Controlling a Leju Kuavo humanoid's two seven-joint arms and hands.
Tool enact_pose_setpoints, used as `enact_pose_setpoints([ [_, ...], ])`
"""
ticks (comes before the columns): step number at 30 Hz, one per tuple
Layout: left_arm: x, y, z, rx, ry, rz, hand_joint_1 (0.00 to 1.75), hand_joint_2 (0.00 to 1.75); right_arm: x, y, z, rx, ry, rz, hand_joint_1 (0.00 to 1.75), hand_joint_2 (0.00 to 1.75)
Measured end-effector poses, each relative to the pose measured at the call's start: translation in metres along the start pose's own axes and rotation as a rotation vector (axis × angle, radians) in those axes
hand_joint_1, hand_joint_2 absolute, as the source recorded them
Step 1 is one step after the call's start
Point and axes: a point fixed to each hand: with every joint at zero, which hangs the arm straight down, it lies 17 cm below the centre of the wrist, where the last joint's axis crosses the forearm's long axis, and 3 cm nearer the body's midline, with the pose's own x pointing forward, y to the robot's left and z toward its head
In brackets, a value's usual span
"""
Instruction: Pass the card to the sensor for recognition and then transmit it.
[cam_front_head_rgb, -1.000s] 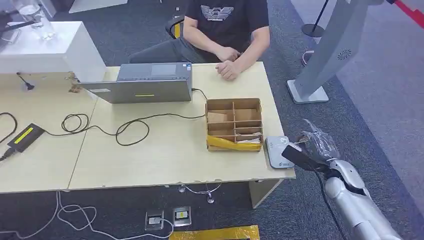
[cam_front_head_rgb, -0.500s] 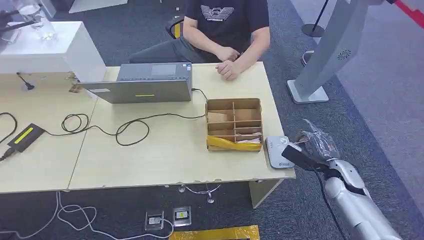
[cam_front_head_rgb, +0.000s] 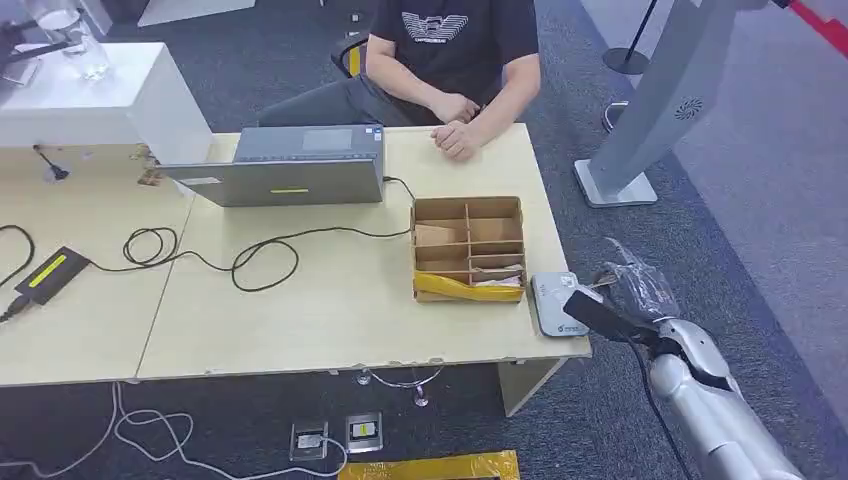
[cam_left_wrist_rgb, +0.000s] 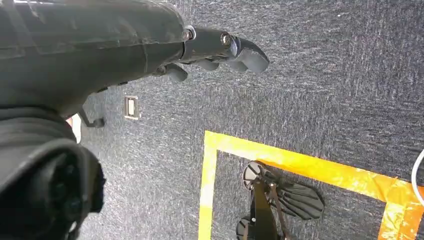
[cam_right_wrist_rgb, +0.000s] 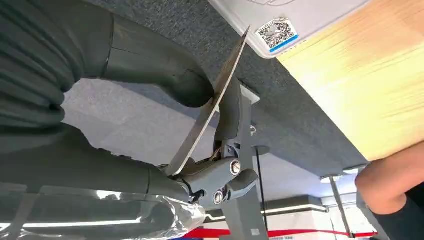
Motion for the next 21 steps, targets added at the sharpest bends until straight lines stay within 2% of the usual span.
enact_pose_setpoints([
  [21, -0.0001, 0.0, 0.0, 0.0, 0.0, 0.0, 0.0, 0.0, 0.0002, -0.0001, -0.0001, 0.0, -0.001, 0.0, 1.75, 1.75],
])
